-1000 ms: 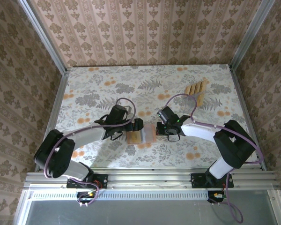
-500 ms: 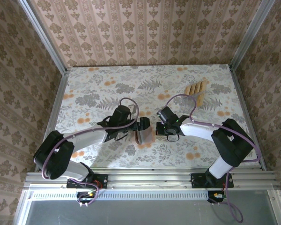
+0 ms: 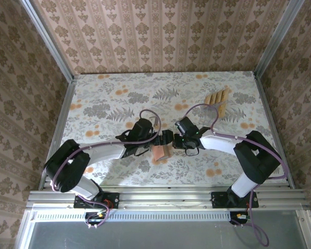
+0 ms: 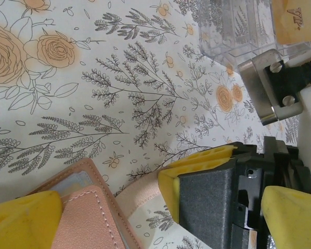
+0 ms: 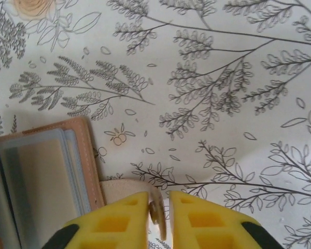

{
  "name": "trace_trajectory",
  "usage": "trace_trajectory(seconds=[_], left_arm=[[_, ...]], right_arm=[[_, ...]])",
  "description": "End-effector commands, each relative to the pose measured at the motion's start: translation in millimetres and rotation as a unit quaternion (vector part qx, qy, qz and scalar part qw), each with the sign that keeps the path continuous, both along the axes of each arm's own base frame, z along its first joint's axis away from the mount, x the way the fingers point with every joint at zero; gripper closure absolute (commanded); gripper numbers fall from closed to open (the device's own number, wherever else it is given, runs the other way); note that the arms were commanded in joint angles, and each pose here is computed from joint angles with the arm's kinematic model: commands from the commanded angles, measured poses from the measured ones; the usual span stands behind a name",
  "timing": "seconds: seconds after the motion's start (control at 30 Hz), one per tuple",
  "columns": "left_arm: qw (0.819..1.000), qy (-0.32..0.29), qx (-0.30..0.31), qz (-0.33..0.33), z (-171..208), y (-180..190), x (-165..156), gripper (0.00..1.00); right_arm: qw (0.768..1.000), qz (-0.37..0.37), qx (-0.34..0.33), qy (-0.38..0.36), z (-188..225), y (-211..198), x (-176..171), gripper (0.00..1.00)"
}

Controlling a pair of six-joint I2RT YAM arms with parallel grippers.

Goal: Put the credit cards into the card holder
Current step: Close the card holder at the center of the table.

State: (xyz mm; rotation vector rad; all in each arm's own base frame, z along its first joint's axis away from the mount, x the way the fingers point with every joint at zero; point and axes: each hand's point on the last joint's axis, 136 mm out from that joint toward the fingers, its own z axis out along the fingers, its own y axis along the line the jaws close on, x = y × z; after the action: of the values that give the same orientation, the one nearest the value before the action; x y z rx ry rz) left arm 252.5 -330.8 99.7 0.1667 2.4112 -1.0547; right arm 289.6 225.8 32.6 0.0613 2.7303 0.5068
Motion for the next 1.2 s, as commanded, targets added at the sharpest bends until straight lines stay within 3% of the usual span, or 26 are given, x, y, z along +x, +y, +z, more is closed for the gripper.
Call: trace_trajectory(seconds=[0.0,0.17,0.43,0.6,0.87,1.0,1.17], left_arm=[[1.0,0.006,0.013,0.018,-14,3,0,0.0],[0.999,0.012,0.036,0.036,-31,12,0,0.0],[0.997,0.015,0.062,0.052,-48,17,2,0.0],[0.995,0.011,0.082,0.056,-52,18,4,0.0],[0.994,0.002,0.094,0.05,-41,15,9,0.0],[0.994,0.0,0.095,0.048,-37,14,10,0.0],[0.994,0.003,0.098,0.047,-38,13,10,0.0]], right_arm=[[1.0,-0.005,0.018,-0.007,15,-2,1,0.73],[0.999,-0.019,0.024,-0.018,32,-15,1,0.61],[0.997,-0.05,0.042,-0.034,50,-43,-14,0.57],[0.995,-0.029,0.089,-0.038,59,-33,-25,0.65],[0.987,0.029,0.148,-0.049,63,9,-42,0.94],[0.982,0.039,0.176,-0.058,63,30,-45,1.0],[0.979,0.042,0.19,-0.063,52,50,-46,1.0]])
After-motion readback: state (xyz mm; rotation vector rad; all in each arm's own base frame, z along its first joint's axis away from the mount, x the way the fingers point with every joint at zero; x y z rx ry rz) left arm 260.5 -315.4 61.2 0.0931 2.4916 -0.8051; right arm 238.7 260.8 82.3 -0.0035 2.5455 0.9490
